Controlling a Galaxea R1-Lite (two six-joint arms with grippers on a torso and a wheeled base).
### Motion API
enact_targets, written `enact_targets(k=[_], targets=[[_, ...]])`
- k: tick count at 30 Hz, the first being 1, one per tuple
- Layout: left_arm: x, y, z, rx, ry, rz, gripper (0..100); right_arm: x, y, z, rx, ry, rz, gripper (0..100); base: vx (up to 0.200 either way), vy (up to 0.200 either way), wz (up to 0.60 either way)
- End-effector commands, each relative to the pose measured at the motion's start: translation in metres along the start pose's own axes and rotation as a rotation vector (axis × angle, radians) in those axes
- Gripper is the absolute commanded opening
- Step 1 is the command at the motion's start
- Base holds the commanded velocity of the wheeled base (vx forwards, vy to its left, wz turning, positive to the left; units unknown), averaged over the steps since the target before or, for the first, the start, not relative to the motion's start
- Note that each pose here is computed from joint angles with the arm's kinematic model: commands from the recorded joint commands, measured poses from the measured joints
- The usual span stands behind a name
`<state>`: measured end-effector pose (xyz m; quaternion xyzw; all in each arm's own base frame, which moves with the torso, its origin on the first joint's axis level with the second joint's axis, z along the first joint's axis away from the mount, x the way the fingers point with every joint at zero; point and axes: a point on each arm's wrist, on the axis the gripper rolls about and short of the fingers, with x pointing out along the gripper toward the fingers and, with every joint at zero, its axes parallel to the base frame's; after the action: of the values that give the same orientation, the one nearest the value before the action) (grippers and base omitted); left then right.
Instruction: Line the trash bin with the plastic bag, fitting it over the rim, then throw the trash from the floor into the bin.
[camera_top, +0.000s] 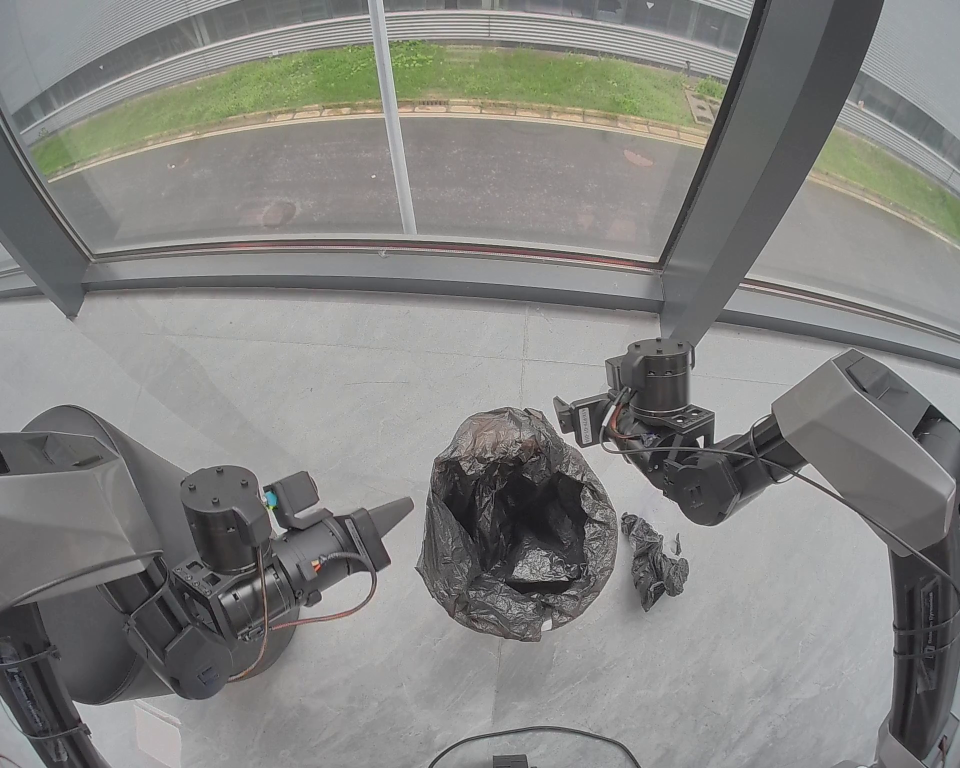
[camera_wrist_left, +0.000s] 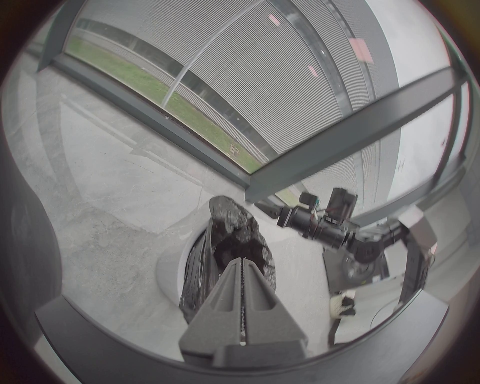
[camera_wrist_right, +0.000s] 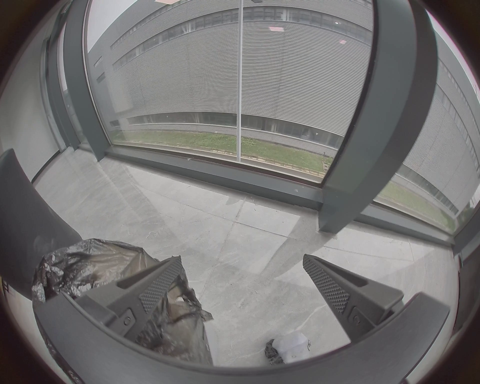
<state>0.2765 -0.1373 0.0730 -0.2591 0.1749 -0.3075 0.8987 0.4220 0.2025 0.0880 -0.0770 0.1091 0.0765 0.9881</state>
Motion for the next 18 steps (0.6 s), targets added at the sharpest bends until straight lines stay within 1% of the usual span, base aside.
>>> enact_targets(k=[1, 2, 3, 4, 6, 9, 10, 12, 15, 18], targets=[[-0.002, 0.005, -0.046, 0.158, 0.150, 0.049, 0, -0.017, -0.022, -0.001, 0.087, -0.036, -0.037, 100, 0.000, 0.000, 0.00], [-0.002, 0.005, -0.046, 0.158, 0.150, 0.049, 0, -0.017, -0.022, -0.001, 0.087, -0.036, -0.037, 100, 0.000, 0.000, 0.00], [0.008, 0.005, -0.064, 0.269, 0.169, 0.115, 0, -0.016, -0.032, -0.006, 0.124, -0.041, -0.055, 100, 0.000, 0.000, 0.00], [0.012, 0.003, -0.070, 0.297, 0.172, 0.130, 0, -0.015, -0.036, -0.007, 0.136, -0.044, -0.059, 100, 0.000, 0.000, 0.00], [0.026, -0.006, -0.081, 0.339, 0.166, 0.147, 0, -0.013, -0.052, -0.011, 0.174, -0.056, -0.085, 100, 0.000, 0.000, 0.00], [0.033, -0.011, -0.090, 0.366, 0.193, 0.150, 0, -0.010, -0.064, -0.016, 0.192, -0.059, -0.110, 100, 0.000, 0.000, 0.00], [0.038, -0.013, -0.092, 0.389, 0.213, 0.158, 0, -0.009, -0.070, -0.017, 0.196, -0.060, -0.118, 100, 0.000, 0.000, 0.00], [0.043, -0.015, -0.093, 0.402, 0.220, 0.176, 0, -0.010, -0.076, -0.014, 0.203, -0.067, -0.108, 100, 0.000, 0.000, 0.00], [0.053, -0.020, -0.089, 0.410, 0.209, 0.198, 0, -0.011, -0.085, -0.009, 0.211, -0.078, -0.105, 100, 0.000, 0.000, 0.00], [0.058, -0.023, -0.083, 0.415, 0.206, 0.225, 0, -0.010, -0.085, -0.011, 0.210, -0.073, -0.103, 100, 0.000, 0.000, 0.00]])
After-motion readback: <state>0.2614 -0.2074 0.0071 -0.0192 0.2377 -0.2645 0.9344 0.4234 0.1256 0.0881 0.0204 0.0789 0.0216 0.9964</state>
